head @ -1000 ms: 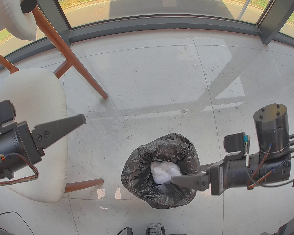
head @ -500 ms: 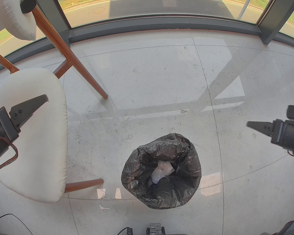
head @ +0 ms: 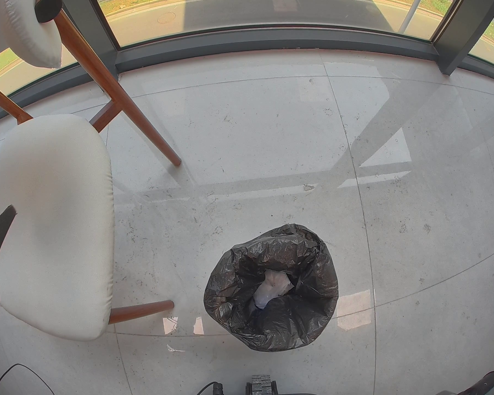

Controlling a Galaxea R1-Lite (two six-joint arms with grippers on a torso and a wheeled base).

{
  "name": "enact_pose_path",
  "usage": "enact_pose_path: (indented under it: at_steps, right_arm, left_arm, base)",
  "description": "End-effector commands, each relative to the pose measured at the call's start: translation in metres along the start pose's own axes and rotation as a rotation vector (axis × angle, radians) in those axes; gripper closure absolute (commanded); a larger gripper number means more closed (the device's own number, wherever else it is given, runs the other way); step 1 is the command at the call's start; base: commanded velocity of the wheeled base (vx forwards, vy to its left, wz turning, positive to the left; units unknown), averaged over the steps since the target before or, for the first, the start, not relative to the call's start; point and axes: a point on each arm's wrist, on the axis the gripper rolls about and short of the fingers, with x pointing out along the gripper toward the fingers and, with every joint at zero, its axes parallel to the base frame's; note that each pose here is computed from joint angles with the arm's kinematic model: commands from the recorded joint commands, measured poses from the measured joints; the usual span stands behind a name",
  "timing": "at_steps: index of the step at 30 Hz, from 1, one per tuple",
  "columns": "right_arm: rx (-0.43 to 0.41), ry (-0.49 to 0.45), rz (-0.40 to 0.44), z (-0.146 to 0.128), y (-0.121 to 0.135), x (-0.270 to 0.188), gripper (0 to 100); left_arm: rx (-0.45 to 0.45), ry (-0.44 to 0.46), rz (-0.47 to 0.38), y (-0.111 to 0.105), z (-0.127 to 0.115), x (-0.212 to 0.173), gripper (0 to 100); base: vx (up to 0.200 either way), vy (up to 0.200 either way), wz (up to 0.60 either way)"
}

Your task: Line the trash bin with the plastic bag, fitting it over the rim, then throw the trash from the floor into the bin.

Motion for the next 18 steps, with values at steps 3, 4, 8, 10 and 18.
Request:
enact_pose_path:
  at_steps: [3, 4, 8, 10, 18]
  right_arm:
    - [-0.207, -0.168, -0.02, -0.108, -0.028, -0.053, 0]
    - [-0.234, -0.158, -0.016, -0.116, -0.03, -0.057, 0]
    - [-0.246, -0.066, -0.03, -0.123, -0.033, -0.057, 0]
    - [-0.241, -0.091, -0.026, -0.123, -0.033, -0.056, 0]
    - [-0.255, -0.085, -0.023, -0.123, -0.033, -0.056, 0]
  left_arm:
    - [0.021, -0.111, 0.139, 0.033, -0.035, -0.075, 0]
    - [0.03, -0.104, 0.15, 0.037, -0.044, -0.081, 0]
    - [0.138, -0.066, 0.155, 0.058, -0.094, -0.1, 0]
    - [0.17, -0.036, 0.169, 0.064, -0.115, -0.095, 0]
    - [0.205, -0.07, 0.094, 0.065, -0.126, -0.088, 0]
  base:
    - [0.0, 0.0, 0.0]
    - [0.0, 0.0, 0.0]
    - [0.0, 0.0, 0.0]
    - [0.0, 0.0, 0.0]
    - [0.0, 0.0, 0.0]
